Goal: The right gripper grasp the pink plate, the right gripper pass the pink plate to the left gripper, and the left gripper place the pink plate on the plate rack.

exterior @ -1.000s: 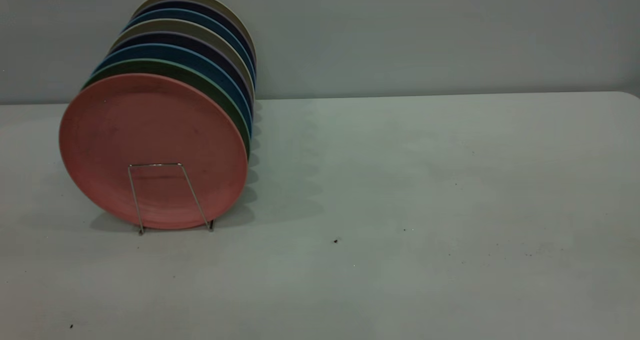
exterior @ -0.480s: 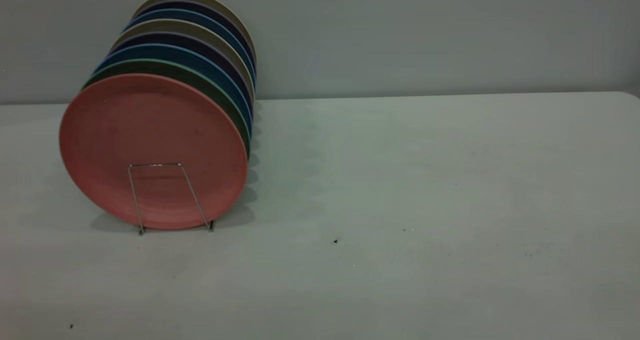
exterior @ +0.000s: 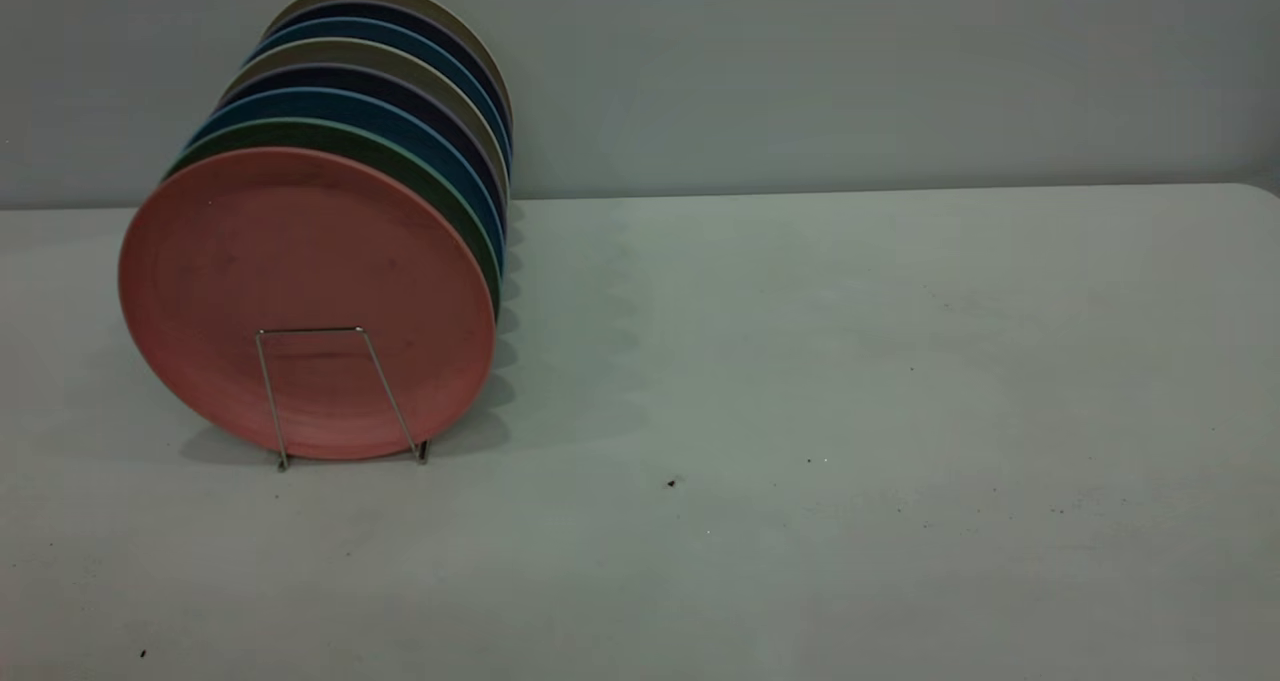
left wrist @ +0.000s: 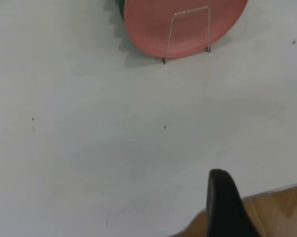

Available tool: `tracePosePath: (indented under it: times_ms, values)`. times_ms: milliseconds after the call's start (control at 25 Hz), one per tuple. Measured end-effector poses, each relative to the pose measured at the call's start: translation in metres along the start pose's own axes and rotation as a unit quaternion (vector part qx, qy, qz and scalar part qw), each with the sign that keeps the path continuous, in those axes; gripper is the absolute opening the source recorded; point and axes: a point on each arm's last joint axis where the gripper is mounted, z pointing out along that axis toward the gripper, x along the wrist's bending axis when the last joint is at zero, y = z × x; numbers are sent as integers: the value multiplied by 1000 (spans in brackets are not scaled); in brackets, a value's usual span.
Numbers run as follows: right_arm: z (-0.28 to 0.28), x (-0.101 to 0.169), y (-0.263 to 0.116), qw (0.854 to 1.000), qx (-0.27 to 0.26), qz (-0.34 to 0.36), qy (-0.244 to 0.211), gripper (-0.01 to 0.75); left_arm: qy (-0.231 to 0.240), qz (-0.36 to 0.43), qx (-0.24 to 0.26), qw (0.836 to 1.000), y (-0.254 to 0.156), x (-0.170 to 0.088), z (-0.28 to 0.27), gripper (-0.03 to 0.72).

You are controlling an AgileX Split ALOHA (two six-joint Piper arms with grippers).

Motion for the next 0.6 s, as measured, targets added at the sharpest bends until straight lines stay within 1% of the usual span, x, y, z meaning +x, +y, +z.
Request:
tracePosePath:
  times_ms: [600]
  values:
    - [1, 0, 0, 1000, -1, -2, 1, 388, -5, -6, -1, 1000, -1, -1, 4, 404]
